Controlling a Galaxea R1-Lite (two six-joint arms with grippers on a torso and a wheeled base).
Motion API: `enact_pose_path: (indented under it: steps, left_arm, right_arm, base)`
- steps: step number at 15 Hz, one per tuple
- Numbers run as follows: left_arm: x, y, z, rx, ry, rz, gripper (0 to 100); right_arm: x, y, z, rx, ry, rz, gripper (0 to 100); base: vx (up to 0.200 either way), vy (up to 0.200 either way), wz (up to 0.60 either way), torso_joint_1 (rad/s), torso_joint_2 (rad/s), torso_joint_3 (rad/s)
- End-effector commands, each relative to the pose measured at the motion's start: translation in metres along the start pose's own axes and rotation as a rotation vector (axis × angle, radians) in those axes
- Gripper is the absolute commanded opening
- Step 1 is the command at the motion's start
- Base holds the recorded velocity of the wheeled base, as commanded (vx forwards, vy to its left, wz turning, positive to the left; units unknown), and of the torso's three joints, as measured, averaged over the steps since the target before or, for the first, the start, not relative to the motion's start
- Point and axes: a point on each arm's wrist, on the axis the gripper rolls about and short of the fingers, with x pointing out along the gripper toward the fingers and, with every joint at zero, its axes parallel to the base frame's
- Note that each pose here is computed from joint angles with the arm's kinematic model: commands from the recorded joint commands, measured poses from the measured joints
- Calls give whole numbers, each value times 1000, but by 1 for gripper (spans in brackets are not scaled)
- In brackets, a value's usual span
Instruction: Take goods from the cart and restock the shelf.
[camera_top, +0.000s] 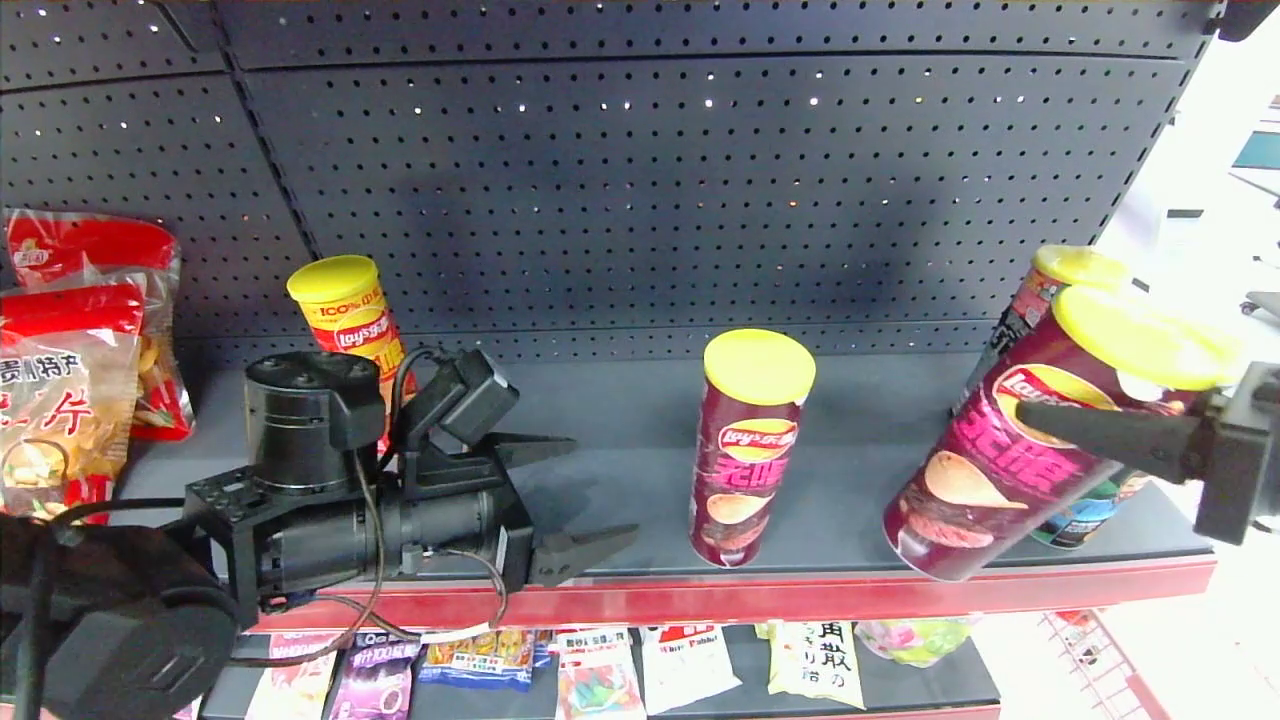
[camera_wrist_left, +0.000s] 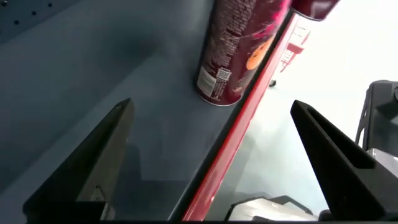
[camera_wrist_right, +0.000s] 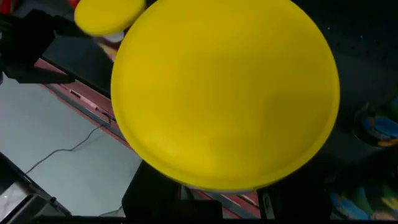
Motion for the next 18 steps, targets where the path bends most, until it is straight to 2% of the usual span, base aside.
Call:
enact_pose_path:
  steps: [1,6,10,18]
  left_arm:
    - [-12,-7,2,7,-16,2,100]
    - [-16,-8,4,10,-27,8,100]
    - [-30,-17,-11,-14,14,5,100]
    - [-30,-15,-15,-25,28,11,100]
  right_arm:
    - [46,-13,15,13,56,13,0]
    - [94,-26,31,-22,73,35,0]
    - [145,-37,46,-108,52,53,0]
    - [190,-29,52,-129,47,128,0]
  base:
    - [0,0,0,0,0,0]
    - [0,0,0,0,0,0]
    - [0,0,0,0,0,0]
    - [0,0,0,0,0,0]
